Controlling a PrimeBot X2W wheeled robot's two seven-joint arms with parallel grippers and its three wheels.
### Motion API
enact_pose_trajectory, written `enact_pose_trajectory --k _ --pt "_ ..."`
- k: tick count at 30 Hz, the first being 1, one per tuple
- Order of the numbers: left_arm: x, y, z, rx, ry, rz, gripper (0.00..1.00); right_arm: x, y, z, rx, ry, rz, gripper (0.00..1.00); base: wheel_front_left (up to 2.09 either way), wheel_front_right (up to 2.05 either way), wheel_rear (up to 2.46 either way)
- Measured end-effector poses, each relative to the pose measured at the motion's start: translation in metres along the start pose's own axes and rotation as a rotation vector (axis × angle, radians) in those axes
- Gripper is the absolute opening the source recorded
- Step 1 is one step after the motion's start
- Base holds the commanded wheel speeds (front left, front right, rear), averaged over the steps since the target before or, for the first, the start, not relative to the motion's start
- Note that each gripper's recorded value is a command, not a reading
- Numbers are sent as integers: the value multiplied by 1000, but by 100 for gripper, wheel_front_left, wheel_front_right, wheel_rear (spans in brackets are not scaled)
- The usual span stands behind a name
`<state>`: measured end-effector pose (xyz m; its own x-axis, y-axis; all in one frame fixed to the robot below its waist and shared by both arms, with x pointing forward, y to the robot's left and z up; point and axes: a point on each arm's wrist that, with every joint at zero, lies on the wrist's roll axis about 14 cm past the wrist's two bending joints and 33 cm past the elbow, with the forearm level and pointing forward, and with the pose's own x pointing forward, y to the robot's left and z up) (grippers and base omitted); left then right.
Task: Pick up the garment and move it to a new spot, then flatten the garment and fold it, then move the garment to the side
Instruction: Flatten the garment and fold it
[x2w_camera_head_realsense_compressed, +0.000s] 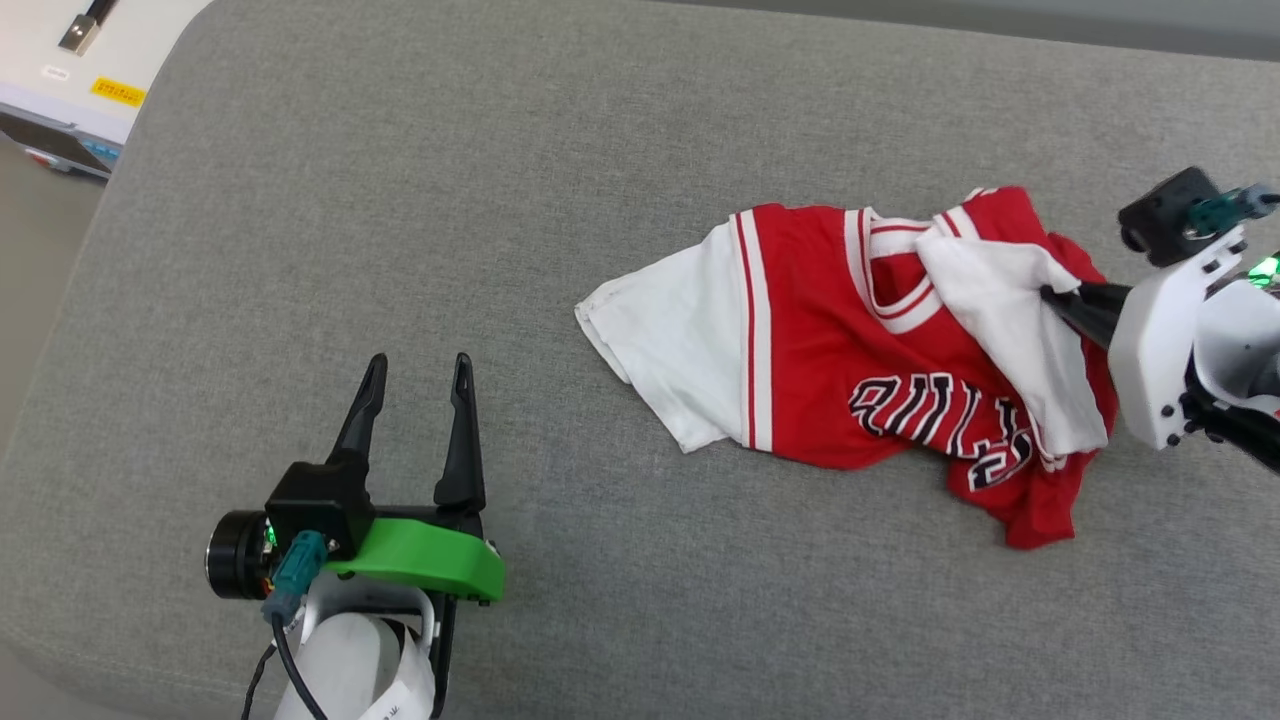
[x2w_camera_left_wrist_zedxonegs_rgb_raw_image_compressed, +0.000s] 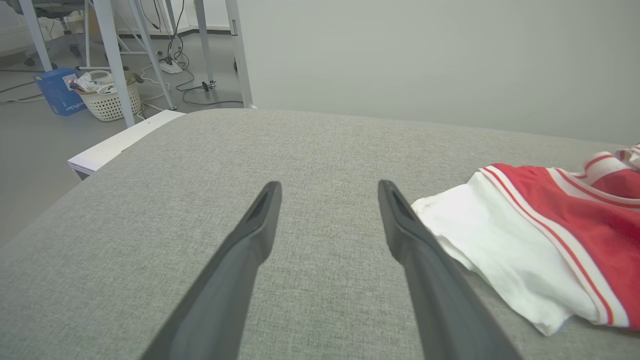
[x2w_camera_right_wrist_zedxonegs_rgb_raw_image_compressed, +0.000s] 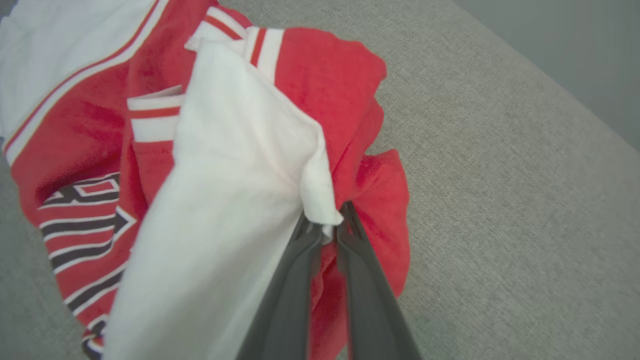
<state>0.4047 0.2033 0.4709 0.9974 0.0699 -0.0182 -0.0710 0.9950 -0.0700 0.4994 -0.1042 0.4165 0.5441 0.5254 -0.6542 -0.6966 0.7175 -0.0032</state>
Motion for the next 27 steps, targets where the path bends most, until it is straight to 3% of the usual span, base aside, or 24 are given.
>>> enact_pose_trajectory --k 4,13,18,20,21,27 --pt "0 -8 5 -8 -14 -18 100 -31 -27 11 160 -136 -70 0 0 0 0" --pt "2 -21 3 -22 -12 -55 100 -81 -76 -105 472 -25 -301 0 0 0 0" --pt "3 -17 -2 -19 2 -43 100 -81 -80 -124 533 -29 -351 0 0 0 0" --pt "3 -14 -2 -16 1 -35 100 -81 -83 -119 543 -90 -375 52 0 0 0" --pt "3 -12 0 -15 -3 -33 100 -82 -84 -116 538 -119 -388 100 0 0 0" --pt "4 -6 15 2 -46 -34 100 -113 -107 -87 400 -318 -510 100 0 0 0"
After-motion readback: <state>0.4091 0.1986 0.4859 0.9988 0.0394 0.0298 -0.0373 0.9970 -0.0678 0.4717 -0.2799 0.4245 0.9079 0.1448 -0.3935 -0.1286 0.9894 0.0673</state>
